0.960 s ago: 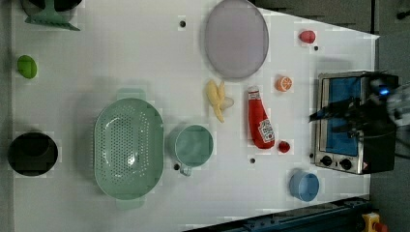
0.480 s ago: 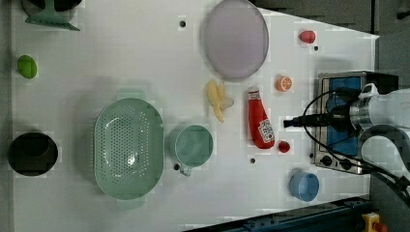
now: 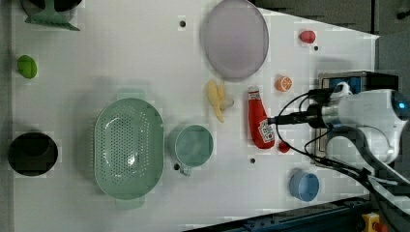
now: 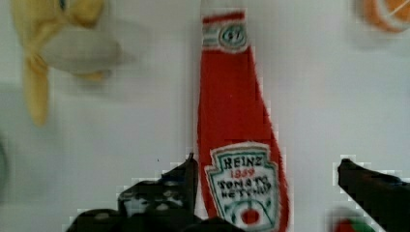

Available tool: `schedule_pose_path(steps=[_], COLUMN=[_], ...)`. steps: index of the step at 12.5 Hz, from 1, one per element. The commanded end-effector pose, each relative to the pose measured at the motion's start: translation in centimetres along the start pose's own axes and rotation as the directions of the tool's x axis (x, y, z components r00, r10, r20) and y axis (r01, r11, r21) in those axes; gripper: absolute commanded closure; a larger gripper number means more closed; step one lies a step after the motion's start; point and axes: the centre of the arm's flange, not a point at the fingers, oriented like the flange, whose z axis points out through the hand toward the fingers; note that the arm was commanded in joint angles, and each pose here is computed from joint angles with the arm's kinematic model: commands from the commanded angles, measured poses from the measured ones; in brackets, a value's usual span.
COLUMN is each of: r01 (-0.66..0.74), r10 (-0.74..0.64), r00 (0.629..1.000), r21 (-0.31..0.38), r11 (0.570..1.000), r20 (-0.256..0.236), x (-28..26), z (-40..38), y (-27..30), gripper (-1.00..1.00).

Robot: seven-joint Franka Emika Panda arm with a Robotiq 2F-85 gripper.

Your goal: Pick Ketchup from the table and place it in strainer.

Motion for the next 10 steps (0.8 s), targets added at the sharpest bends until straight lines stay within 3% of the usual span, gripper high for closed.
schedule_pose_path(steps=[1, 5, 8, 10], r01=[0.083, 0.085, 0.081, 0.074], r10=[-0.083, -0.085, -0.081, -0.074], r00=[0.996, 0.996, 0.997, 0.997], r21=[0.008, 0.018, 0.016, 0.012], r11=[0.996, 0.996, 0.997, 0.997], r20=[0.018, 0.018, -0.002, -0.019], x=[0.1, 0.1, 0.3, 0.7], z=[3.7, 7.1, 7.6, 6.7], y=[-1.1, -1.3, -1.1, -0.7], gripper=[-1.0, -0.93, -0.24, -0.24])
